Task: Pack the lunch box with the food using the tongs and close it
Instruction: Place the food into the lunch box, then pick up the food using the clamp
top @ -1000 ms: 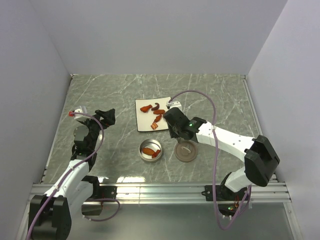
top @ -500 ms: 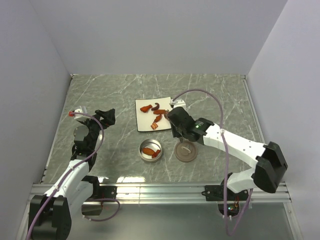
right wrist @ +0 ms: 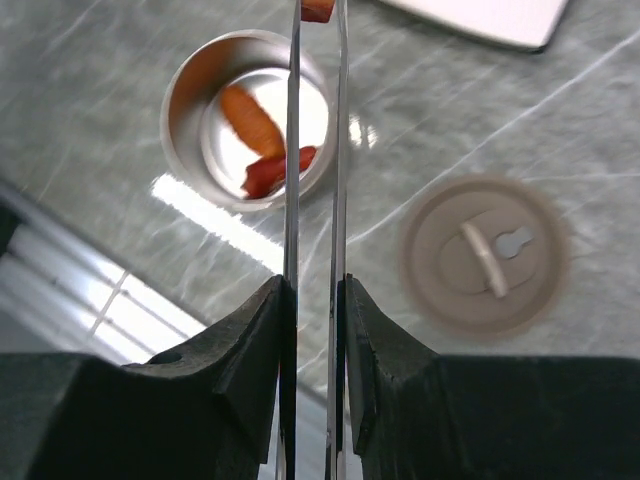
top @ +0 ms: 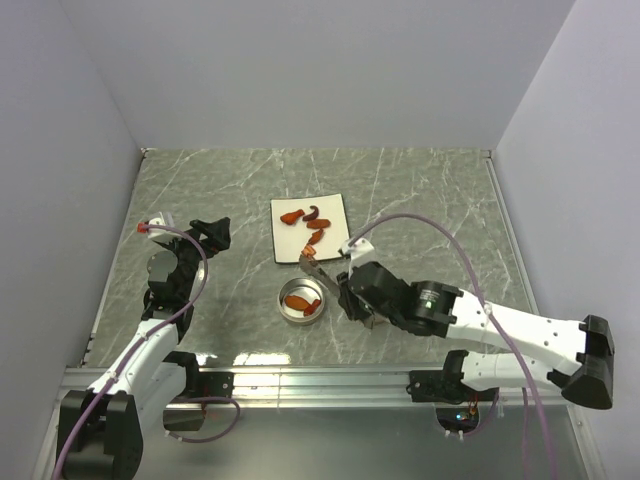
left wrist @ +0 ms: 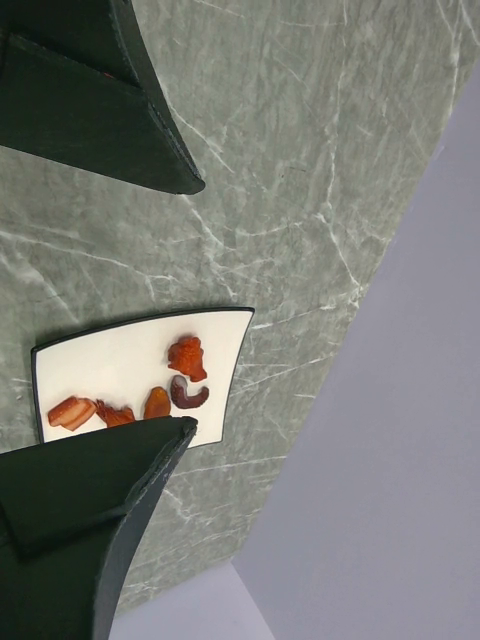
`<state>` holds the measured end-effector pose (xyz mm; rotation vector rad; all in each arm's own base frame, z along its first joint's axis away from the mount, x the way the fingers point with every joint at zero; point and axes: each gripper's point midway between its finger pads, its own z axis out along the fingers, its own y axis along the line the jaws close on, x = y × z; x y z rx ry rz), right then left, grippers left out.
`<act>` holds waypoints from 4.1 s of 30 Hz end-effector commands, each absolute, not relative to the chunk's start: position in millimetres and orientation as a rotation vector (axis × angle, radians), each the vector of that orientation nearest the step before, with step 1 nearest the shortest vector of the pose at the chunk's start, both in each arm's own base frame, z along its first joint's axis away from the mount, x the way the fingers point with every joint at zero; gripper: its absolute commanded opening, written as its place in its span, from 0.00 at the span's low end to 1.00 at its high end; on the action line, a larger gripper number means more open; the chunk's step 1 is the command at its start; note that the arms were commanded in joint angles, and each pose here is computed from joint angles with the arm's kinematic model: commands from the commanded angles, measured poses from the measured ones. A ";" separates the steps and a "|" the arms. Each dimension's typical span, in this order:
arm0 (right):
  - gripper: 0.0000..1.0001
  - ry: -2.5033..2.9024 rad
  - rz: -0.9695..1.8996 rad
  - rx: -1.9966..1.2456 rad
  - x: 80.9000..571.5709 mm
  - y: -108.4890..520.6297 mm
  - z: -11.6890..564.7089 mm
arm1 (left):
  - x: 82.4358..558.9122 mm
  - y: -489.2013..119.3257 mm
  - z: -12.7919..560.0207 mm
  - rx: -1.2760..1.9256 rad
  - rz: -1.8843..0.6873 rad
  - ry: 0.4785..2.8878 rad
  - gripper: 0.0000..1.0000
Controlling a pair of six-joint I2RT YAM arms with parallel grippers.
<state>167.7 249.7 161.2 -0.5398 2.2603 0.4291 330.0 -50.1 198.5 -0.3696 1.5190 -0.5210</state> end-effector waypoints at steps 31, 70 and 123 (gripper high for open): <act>0.49 2.280 0.525 -0.557 111.6 243.1 154.8 | 327.9 -52.7 208.8 -0.354 -0.549 1.487 0.99; 0.54 2.276 0.344 -0.363 255.9 267.0 152.9 | 328.7 -52.8 207.0 -0.353 -0.550 1.484 0.99; 0.53 2.392 0.314 -0.380 298.9 274.1 109.2 | 325.9 -53.2 207.0 -0.350 -0.554 1.478 1.00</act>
